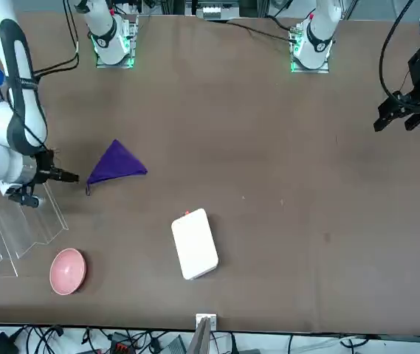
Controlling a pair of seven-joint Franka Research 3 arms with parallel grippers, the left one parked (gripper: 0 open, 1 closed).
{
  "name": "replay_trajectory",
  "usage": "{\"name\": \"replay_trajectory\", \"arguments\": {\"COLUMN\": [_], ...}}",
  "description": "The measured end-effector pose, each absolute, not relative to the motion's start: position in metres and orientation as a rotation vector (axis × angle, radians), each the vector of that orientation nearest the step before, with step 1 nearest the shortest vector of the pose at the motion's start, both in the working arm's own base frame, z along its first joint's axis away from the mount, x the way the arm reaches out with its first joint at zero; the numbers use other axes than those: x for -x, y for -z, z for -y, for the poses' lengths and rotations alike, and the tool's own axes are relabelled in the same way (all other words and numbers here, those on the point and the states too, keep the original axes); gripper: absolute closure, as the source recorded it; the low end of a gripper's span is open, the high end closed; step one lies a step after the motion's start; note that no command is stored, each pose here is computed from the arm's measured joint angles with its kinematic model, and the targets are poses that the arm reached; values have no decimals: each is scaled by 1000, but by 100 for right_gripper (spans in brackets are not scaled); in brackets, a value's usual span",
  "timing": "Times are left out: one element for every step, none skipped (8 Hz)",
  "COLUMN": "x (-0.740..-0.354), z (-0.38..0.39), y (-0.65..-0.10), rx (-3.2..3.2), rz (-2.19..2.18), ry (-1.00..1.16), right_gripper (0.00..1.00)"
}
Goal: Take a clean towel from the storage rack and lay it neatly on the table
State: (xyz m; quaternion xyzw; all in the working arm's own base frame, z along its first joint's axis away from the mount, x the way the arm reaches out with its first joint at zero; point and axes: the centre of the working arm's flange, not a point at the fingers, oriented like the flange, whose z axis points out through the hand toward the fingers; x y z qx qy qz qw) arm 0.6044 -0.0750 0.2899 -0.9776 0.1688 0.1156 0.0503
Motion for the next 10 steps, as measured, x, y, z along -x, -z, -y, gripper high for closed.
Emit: {"name": "replay_trajectory", "arguments": {"x": [-602, -598, -592, -584, -575, -569, -567, -567, -569, -570], "z": [70, 62, 54, 47, 44, 45, 45, 45, 45, 45], "y": [-281, -270, -256, -240, -227, -219, -216, -216, -215, -214], "rx": [2946, 2898, 2870, 2871, 2880, 2883, 2884, 2885, 2887, 2890], "rz": [-611, -681, -718, -738, -748, -756, -759, -761, -762, -761], "ry": [-346, -322, -289, -252, -237, -240, -240, -233, -218, -204], "right_gripper": [6, 9, 11, 16, 18, 21, 22, 26, 32, 34]}}
